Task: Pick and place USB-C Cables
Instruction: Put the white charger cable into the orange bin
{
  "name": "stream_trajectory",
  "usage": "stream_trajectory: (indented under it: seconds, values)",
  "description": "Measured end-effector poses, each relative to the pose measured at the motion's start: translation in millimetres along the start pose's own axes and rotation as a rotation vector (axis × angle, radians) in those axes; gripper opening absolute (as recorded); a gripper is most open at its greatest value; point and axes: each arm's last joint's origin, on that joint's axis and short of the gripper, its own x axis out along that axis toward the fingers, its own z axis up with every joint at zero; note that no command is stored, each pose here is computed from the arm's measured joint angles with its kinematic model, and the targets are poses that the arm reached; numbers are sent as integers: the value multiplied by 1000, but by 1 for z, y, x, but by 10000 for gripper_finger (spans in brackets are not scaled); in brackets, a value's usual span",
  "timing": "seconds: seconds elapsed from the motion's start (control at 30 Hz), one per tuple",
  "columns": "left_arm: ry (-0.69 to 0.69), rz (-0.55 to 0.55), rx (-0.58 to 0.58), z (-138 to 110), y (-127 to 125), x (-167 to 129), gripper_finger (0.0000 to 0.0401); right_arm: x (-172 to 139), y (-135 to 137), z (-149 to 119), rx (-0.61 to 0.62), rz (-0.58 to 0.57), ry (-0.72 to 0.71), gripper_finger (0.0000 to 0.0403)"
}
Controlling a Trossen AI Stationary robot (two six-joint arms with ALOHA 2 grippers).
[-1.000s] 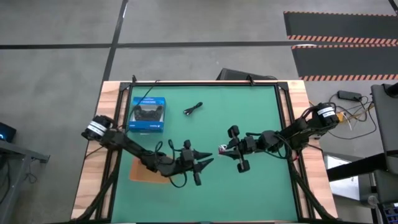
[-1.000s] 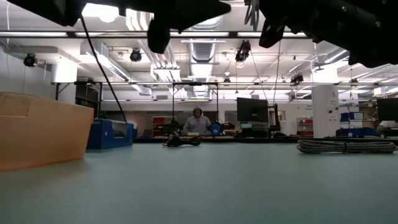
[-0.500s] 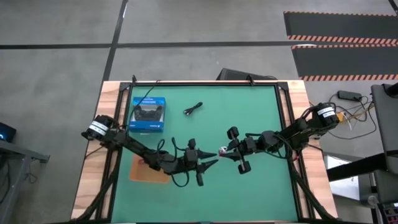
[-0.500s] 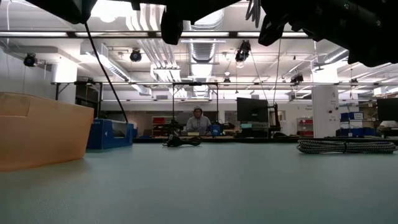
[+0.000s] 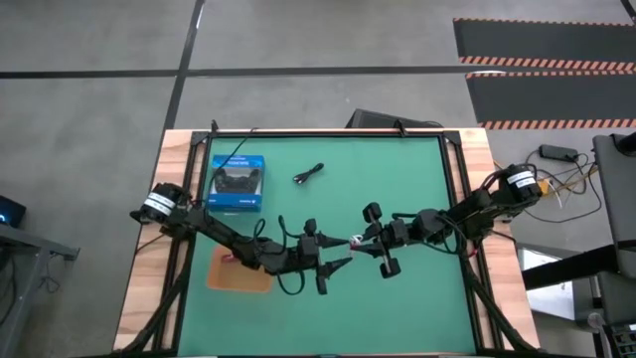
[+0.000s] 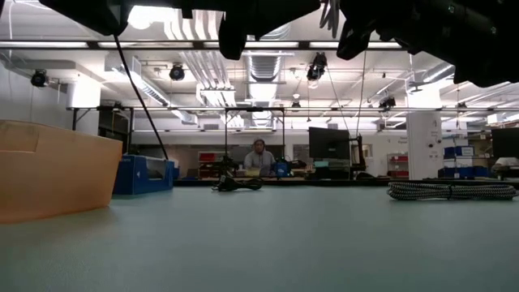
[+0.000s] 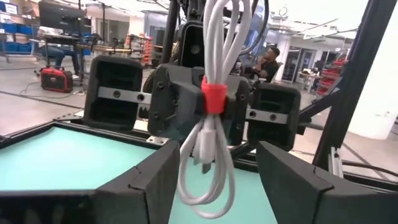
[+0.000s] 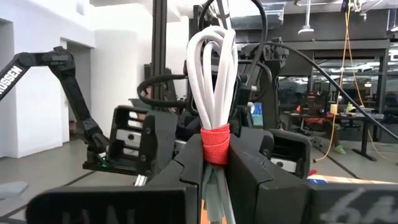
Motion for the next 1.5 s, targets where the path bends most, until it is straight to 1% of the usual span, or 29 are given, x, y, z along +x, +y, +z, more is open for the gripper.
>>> stream_trajectory:
  seconds: [0.23, 0.33, 0.43, 0.8, 1.03, 1.17, 1.5]
  values:
    - [8, 0, 7, -2, 1, 0, 198, 1, 0, -2, -26, -7, 25, 34]
    - [9, 2, 34, -2, 1, 0, 198, 1, 0, -3, -47, -6, 39, 34]
    - [10, 2, 37, -2, 1, 0, 199, 3, 0, -5, -54, -5, 52, 34]
    - [0, 5, 29, -2, 0, 2, 199, 9, 0, -6, -60, -2, 84, 34]
    - [10, 20, 44, -15, -5, 13, 199, 8, 0, -7, -57, 8, 92, 34]
    - [10, 22, 67, -15, -7, 17, 199, 8, 0, -7, -52, 9, 90, 34]
    - [10, 21, 66, -15, -7, 17, 199, 8, 0, -7, -52, 5, 91, 34]
